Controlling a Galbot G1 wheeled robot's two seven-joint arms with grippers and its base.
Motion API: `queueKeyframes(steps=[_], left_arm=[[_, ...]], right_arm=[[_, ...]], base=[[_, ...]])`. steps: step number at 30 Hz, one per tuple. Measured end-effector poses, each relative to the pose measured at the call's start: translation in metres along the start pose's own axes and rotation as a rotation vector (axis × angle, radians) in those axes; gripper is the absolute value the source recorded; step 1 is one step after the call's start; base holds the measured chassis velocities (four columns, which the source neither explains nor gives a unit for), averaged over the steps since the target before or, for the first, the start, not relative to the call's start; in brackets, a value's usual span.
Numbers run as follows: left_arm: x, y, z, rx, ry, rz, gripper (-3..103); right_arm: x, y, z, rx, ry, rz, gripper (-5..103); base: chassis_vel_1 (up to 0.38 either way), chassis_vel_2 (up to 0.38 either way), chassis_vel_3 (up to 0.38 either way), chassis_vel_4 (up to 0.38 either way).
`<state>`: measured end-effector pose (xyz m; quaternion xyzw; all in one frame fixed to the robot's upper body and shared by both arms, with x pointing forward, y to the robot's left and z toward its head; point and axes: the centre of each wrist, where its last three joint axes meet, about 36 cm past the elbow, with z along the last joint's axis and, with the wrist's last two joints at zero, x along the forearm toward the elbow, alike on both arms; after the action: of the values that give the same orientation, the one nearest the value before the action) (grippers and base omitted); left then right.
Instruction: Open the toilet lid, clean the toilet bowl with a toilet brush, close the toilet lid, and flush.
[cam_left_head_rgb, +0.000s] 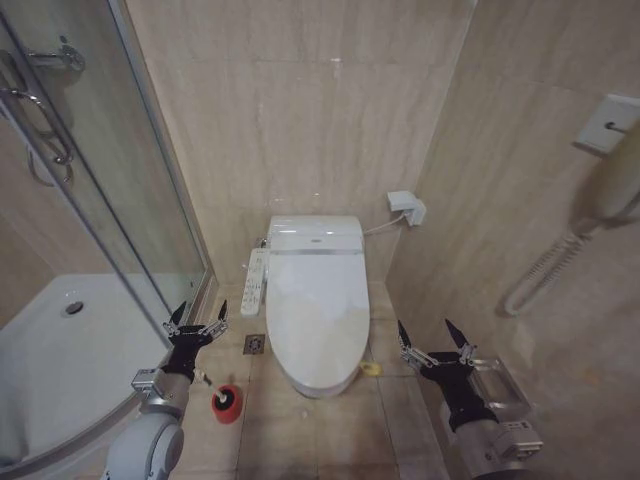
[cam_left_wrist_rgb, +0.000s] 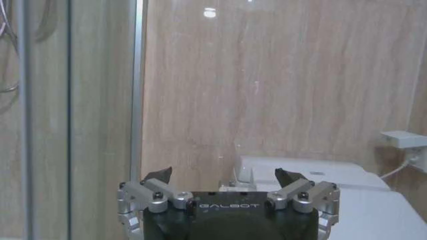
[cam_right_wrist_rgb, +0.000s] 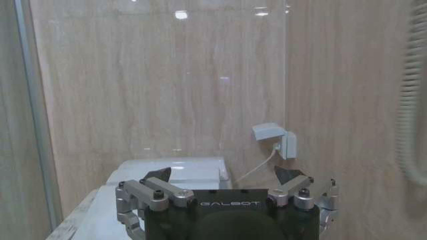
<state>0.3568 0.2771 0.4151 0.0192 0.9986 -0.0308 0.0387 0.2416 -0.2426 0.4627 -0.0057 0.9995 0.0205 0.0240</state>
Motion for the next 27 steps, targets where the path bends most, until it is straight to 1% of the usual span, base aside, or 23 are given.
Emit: queueKeyframes(steps=[12, 21, 24, 27], left_arm=[[0.0004, 0.0003, -0.0005, 0.0, -0.001, 0.001, 100], [-0.0009, 0.0008, 0.0005, 0.001, 0.0, 0.001, 100], [-0.0012, 0.0008, 0.0008, 0.001, 0.001, 0.001, 100], [-0.0014, 0.0003, 0.0012, 0.002, 0.001, 0.003, 100]], right_arm=[[0.0, 0.0, 0.0, 0.0, 0.0, 0.0, 100], [0.0, 0.0, 0.0, 0.0, 0.0, 0.0, 100], [0.0, 0.0, 0.0, 0.0, 0.0, 0.0, 100], [0.0, 0.0, 0.0, 0.0, 0.0, 0.0, 100]], base=[[0.147, -0.147, -0.147, 0.143], [0.253, -0.129, -0.265, 0.135], [0.126, -0.051, -0.148, 0.066], [-0.035, 0.003, 0.004, 0.0]])
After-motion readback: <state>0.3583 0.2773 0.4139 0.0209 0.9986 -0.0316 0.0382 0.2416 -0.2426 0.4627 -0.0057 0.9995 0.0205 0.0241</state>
